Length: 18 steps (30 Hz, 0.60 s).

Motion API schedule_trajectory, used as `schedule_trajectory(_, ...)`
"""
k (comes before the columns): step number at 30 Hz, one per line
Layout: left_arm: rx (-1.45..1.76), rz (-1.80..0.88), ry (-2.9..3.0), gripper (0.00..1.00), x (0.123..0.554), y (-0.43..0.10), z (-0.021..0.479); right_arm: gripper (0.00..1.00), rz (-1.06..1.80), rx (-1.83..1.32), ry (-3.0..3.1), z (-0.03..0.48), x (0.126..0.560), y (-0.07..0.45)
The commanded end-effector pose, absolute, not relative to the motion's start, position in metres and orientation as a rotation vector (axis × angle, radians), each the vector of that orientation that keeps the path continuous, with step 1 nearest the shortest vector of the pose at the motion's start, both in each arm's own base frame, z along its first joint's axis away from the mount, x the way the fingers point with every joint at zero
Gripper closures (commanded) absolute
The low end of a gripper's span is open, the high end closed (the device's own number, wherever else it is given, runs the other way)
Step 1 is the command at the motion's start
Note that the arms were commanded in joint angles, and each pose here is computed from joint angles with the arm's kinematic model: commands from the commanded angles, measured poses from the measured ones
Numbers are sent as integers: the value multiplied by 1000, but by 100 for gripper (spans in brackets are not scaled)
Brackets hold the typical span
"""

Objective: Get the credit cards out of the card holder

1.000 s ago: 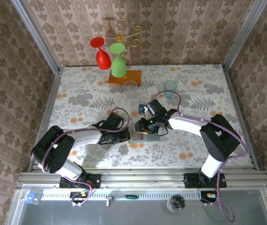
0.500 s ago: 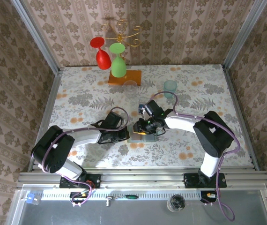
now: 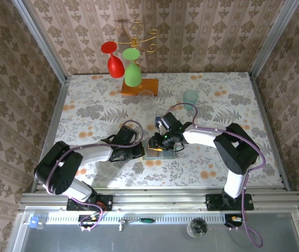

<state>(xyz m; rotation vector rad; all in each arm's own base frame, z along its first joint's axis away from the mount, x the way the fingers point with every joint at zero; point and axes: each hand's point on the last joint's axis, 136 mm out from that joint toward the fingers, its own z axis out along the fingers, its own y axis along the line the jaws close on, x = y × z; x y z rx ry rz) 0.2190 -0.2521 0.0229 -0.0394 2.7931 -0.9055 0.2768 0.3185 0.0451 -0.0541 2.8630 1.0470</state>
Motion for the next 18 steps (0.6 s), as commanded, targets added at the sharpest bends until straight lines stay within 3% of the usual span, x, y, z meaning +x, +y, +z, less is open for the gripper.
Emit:
schedule_trajectory(1, -35, -896, 2806, 97, 214, -246, 20, 67, 1023, -40, 2870, 43, 281, 322)
schedule_trajectory(18, -27, -896, 2817, 97, 211, -246, 20, 68, 928, -28, 2917, 31, 278, 312)
